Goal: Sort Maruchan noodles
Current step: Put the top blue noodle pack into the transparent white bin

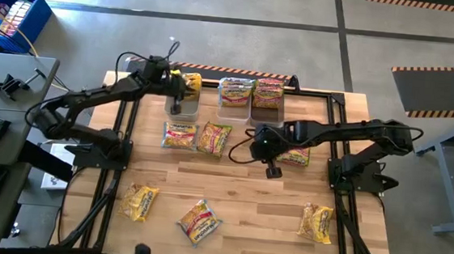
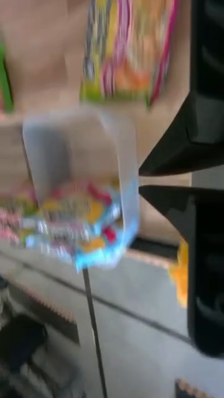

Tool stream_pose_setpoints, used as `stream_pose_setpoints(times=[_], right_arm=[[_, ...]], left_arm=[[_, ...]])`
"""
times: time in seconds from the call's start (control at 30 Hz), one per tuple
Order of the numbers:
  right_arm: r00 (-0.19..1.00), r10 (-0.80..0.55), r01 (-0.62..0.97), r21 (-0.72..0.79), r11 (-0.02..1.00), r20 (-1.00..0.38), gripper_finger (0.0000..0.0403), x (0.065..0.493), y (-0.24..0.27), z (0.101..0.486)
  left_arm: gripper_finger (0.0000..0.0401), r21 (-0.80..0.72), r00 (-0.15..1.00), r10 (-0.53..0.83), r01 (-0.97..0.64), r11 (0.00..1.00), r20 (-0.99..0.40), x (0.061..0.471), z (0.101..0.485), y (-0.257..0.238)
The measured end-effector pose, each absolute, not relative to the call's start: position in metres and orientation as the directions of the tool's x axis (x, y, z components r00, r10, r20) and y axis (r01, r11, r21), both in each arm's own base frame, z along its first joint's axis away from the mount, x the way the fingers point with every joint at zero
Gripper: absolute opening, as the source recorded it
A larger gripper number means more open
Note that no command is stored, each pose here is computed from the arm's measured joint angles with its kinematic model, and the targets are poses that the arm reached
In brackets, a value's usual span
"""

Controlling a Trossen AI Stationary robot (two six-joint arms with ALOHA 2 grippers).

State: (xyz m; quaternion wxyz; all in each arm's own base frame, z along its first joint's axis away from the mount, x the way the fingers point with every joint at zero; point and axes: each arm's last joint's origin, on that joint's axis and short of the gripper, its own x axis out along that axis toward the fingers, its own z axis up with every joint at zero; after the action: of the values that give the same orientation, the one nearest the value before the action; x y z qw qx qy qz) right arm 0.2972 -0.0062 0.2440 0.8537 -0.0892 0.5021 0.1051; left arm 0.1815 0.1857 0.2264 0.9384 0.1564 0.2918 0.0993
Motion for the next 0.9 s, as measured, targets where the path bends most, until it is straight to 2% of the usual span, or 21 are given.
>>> stream_pose_setpoints(times=[0.1,0.2,0.3,0.43,0.57,0.7,0.8,0.9], right_arm=[[0.511,0.111,-0.291,-0.050,0.955,-0.852,0.0000,0.295,-0.008,0.221],[0.574,0.122,-0.266,-0.044,0.963,-0.810,0.0000,0.290,-0.011,0.194],[0.649,0.119,-0.235,-0.049,0.971,-0.752,0.0000,0.284,-0.011,0.173],[0.730,0.111,-0.198,-0.053,0.979,-0.674,0.0000,0.277,-0.005,0.160],[0.769,0.016,-0.116,-0.115,0.987,-0.640,0.0000,0.268,0.001,0.160],[0.792,-0.140,0.011,-0.216,0.976,-0.594,0.0000,0.259,0.007,0.166],[0.833,-0.212,0.097,-0.242,0.966,-0.511,0.0000,0.253,0.011,0.167],[0.890,-0.212,0.141,-0.199,0.970,-0.403,0.0000,0.247,0.015,0.161]], left_arm=[[0.0004,0.271,0.800,0.224,-0.080,0.959,-0.557,0.185,0.229,0.168],[0.0004,0.213,0.816,0.171,-0.060,0.975,-0.553,0.193,0.229,0.151],[0.0001,0.213,0.823,0.120,0.001,0.977,-0.555,0.204,0.225,0.132],[0.0001,0.234,0.839,0.134,-0.008,0.972,-0.528,0.219,0.228,0.114],[0.0000,0.209,0.931,0.086,-0.011,0.978,-0.355,0.232,0.230,0.093],[0.0000,0.185,0.982,0.015,0.020,0.983,-0.189,0.233,0.217,0.070],[0.0000,0.162,0.986,0.002,0.026,0.987,-0.167,0.229,0.204,0.056],[0.0002,0.130,0.980,0.061,-0.037,0.991,-0.189,0.225,0.194,0.047]])
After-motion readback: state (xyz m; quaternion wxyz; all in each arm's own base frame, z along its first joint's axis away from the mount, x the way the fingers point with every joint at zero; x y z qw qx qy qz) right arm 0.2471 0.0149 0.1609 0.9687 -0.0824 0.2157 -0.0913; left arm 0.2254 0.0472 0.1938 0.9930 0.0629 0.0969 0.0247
